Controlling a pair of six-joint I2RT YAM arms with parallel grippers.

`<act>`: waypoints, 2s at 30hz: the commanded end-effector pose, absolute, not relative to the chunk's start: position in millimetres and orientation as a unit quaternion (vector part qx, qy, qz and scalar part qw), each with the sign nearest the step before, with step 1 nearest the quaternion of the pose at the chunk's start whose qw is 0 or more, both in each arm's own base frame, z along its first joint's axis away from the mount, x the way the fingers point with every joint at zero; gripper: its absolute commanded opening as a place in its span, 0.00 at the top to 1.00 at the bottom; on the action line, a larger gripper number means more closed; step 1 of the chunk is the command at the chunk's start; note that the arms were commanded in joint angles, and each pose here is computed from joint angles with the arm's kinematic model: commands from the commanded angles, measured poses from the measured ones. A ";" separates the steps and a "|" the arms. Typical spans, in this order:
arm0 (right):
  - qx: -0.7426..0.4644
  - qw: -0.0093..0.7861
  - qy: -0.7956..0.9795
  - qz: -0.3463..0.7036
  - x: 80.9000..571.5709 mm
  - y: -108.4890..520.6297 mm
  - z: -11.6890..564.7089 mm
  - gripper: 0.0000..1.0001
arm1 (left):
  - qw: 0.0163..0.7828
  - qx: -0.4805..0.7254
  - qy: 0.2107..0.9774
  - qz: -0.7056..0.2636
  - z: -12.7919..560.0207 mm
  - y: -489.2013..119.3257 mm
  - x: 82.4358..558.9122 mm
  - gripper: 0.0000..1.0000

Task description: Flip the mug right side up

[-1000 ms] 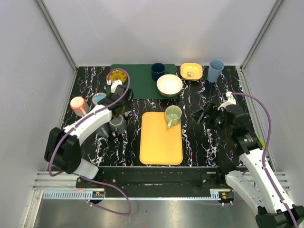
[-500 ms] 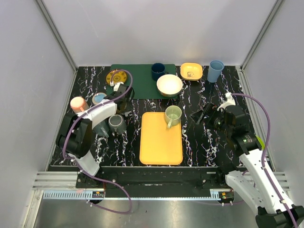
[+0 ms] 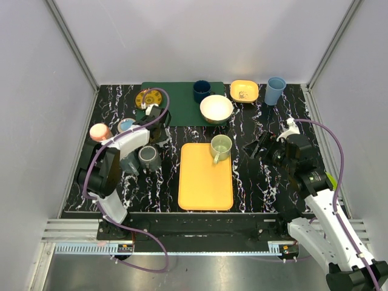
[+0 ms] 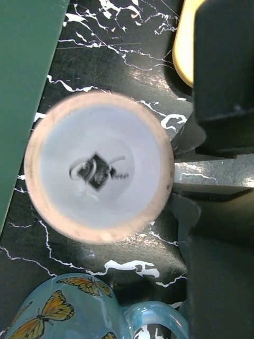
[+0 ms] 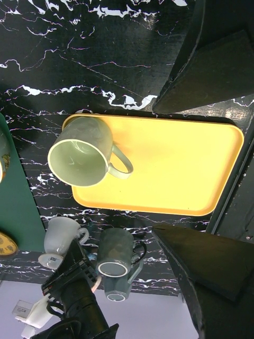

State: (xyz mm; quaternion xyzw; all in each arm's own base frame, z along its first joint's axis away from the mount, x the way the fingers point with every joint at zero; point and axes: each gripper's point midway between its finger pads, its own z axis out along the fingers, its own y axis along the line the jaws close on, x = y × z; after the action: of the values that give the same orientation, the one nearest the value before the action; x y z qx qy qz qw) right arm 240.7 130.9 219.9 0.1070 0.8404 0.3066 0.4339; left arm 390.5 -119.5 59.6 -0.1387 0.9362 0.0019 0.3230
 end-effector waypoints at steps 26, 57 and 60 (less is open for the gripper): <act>-0.021 0.365 0.710 0.602 205.7 215.6 315.5 0.06 | 0.506 -0.081 0.741 -0.434 327.3 -227.6 311.1 1.00; -0.074 0.384 0.623 0.677 231.2 267.5 372.1 0.44 | 0.443 -0.092 0.532 -0.716 408.6 -301.7 205.6 1.00; -0.079 0.378 0.625 0.679 232.4 269.7 372.0 0.49 | 0.443 -0.091 0.531 -0.717 409.2 -301.4 204.3 1.00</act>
State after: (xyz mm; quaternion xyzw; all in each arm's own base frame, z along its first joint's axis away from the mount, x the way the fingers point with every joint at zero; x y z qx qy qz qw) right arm 232.5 267.2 339.9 -0.0537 0.6585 0.6628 0.3524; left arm 220.0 -313.6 350.8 -0.1021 0.6151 -0.6587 0.4211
